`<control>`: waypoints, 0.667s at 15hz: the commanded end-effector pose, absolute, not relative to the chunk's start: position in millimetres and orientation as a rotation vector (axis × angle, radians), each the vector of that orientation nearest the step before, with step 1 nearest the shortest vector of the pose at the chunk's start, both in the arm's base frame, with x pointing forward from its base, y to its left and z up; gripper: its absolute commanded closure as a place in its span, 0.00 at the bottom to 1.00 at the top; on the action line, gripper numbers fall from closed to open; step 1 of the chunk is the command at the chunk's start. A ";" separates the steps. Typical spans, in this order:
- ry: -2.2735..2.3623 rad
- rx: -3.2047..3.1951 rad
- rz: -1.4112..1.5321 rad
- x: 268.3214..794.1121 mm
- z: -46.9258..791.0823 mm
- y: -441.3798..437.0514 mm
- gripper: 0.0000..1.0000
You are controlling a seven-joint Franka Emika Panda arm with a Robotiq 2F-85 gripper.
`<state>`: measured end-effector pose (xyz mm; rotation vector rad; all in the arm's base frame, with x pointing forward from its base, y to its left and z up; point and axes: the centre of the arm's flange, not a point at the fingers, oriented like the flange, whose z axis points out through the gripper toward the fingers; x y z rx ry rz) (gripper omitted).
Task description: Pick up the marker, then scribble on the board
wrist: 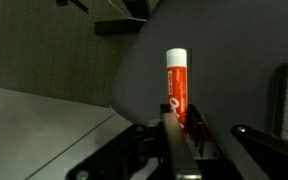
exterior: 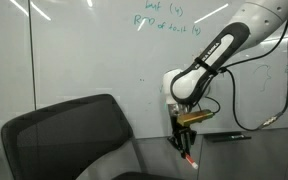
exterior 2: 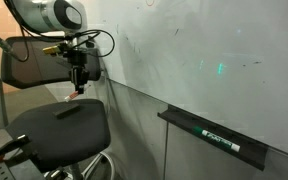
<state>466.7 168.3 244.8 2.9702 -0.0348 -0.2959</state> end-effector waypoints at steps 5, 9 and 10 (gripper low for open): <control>-0.243 3.024 -0.276 454.8 272.4 116.2 0.95; -0.312 3.018 -0.251 445.8 282.7 100.7 0.95; -0.327 3.015 -0.243 444.6 287.6 98.3 0.95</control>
